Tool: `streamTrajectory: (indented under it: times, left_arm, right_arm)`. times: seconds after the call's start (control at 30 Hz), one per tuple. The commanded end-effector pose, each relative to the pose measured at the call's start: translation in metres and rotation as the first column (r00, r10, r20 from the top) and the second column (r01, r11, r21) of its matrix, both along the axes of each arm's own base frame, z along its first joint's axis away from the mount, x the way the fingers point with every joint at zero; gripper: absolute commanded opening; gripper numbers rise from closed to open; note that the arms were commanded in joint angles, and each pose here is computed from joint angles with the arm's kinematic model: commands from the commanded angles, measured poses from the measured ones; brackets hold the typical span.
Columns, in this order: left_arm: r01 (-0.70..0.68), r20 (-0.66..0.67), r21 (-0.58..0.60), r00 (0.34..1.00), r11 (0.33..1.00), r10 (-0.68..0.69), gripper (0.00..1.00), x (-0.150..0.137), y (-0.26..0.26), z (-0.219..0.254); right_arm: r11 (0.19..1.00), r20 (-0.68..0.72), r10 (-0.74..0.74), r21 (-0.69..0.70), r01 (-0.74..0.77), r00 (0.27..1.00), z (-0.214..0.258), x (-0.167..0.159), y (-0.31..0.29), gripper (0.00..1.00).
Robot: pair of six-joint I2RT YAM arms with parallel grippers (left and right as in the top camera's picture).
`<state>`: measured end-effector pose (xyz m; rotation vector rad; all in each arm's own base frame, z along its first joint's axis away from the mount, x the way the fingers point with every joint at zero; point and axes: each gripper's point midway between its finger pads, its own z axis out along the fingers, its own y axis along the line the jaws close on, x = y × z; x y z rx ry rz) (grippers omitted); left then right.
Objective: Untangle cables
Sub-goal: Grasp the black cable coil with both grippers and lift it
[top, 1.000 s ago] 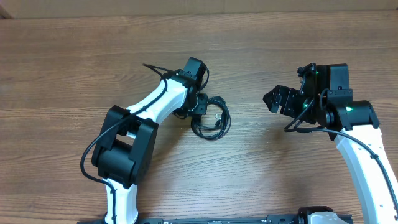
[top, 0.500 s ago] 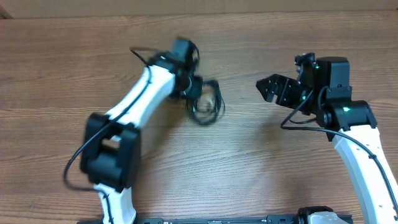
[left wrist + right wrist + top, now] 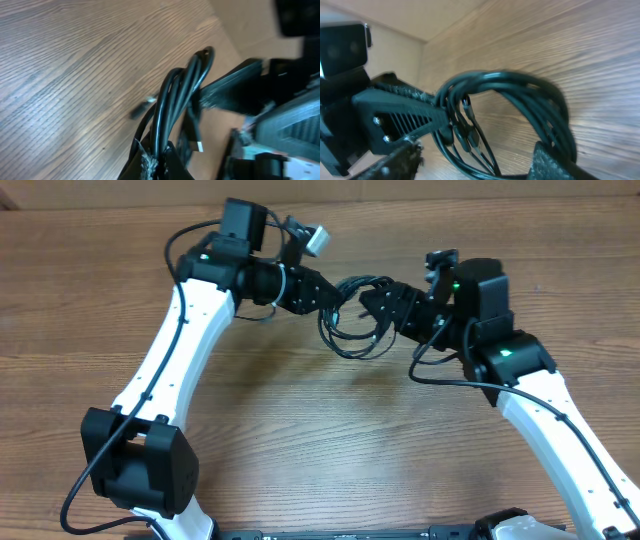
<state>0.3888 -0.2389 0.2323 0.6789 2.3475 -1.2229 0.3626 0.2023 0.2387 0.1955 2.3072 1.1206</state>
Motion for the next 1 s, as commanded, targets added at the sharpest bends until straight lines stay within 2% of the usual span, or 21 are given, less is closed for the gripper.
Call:
streamTrajectory:
  times: [0.0, 0.2, 0.33, 0.43, 0.53, 0.77, 0.83, 0.97]
  left_arm:
    - [0.061, -0.041, -0.19, 0.997, 0.98, -0.07, 0.04, -0.009, 0.002, 0.029]
    - [0.112, -0.057, -0.372, 0.988, 0.922, -0.143, 0.04, -0.017, 0.014, 0.06]
    - [0.152, -0.056, -0.477, 0.978, 0.866, -0.202, 0.04, -0.025, 0.019, 0.08]
    - [0.189, -0.043, -0.549, 0.966, 0.814, -0.254, 0.04, -0.029, 0.022, 0.098]
    - [0.165, -0.091, -0.552, 0.963, 0.818, -0.255, 0.04, -0.024, 0.021, 0.103]
    - [0.167, -0.092, -0.551, 0.962, 0.817, -0.258, 0.04, -0.02, 0.019, 0.107]
    - [0.162, -0.084, -0.548, 0.965, 0.821, -0.247, 0.04, -0.018, 0.022, 0.107]
    - [0.079, -0.096, -0.481, 0.985, 0.873, -0.142, 0.04, 0.0, 0.026, 0.093]
  right_arm:
    - [0.999, -0.024, -0.023, 0.049, 0.024, 0.999, 0.006, 0.004, 0.017, 0.63]
    - [0.997, 0.006, 0.009, 0.07, -0.009, 1.0, 0.007, 0.007, 0.038, 0.53]
    - [0.997, 0.04, 0.034, 0.075, -0.036, 0.999, 0.012, 0.005, 0.047, 0.52]
    - [0.999, 0.018, -0.007, 0.041, 0.007, 1.0, 0.001, 0.011, 0.041, 0.53]
    - [0.998, -0.033, -0.059, -0.019, 0.058, 0.998, -0.023, 0.017, 0.033, 0.53]
    - [0.99, -0.143, -0.107, -0.111, 0.091, 0.984, -0.069, 0.02, 0.024, 0.54]
    - [0.987, -0.157, -0.122, -0.118, 0.104, 0.98, -0.07, 0.02, 0.016, 0.54]
    - [0.998, -0.115, -0.042, -0.056, 0.036, 0.992, -0.045, 0.014, 0.013, 0.54]
